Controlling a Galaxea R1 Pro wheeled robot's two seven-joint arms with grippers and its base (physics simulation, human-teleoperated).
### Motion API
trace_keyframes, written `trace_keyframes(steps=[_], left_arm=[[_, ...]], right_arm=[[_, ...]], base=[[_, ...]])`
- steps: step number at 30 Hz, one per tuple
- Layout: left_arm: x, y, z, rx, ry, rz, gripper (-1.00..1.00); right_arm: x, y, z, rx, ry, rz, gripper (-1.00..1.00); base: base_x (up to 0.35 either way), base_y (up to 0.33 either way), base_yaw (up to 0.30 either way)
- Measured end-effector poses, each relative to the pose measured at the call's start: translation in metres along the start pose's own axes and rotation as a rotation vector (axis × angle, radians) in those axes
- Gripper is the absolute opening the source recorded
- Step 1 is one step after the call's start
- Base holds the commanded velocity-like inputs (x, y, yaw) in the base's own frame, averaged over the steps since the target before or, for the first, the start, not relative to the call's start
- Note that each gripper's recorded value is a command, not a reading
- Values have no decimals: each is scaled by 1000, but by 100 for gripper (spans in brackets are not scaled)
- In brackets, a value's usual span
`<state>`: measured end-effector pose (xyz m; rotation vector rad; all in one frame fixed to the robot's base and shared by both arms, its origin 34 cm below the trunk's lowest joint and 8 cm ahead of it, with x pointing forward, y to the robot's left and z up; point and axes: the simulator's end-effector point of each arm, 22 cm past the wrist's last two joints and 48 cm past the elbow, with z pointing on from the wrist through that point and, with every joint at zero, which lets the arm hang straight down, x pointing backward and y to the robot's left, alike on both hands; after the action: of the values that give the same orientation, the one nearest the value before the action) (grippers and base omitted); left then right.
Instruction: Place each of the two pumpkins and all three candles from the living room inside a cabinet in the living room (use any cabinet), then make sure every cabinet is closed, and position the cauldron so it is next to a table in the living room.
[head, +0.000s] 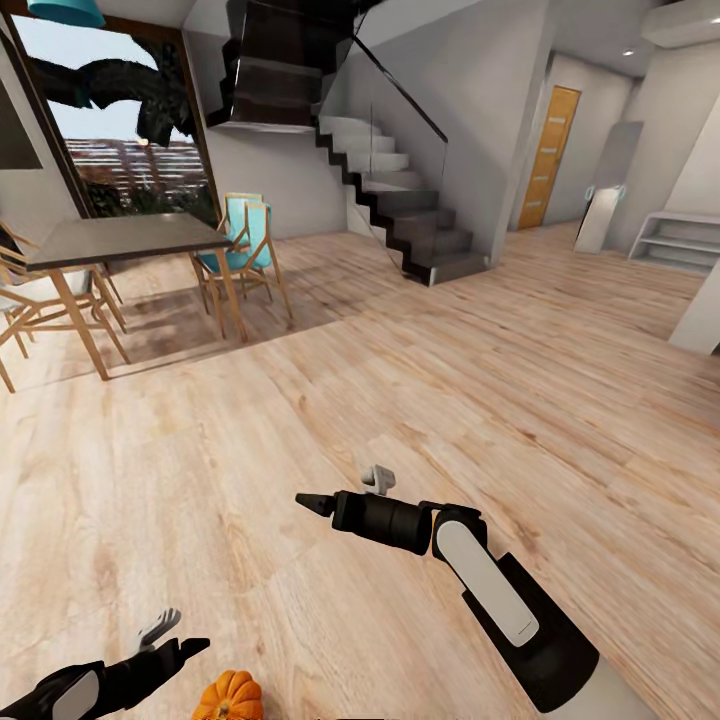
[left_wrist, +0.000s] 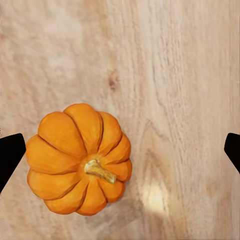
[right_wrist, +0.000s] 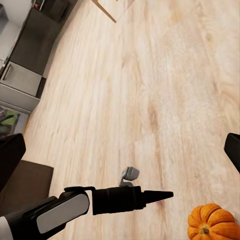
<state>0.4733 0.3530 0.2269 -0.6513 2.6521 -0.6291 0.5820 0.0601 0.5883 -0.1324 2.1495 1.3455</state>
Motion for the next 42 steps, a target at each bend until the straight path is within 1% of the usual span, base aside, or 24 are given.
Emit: trace_keyframes(steps=[25, 35, 38, 40, 42], left_arm=[[35, 31, 22, -50, 82, -33, 100], [50, 43, 30, -73, 116, -44, 100], [51, 47, 33, -80, 108, -34, 100], [49, 53, 35, -104, 94, -20, 100], [51, 60, 37, -131, 94, -15, 100]], right_arm=[[25, -47, 19, 29, 51, 87, 100], [39, -69, 28, 48, 77, 131, 100], [43, -76, 30, 54, 84, 143, 100], [46, -81, 31, 58, 89, 151, 100], [49, -84, 32, 60, 94, 158, 100]], base=[[0, 0, 0], [0, 0, 0], [0, 0, 0], [0, 0, 0], [0, 0, 0]])
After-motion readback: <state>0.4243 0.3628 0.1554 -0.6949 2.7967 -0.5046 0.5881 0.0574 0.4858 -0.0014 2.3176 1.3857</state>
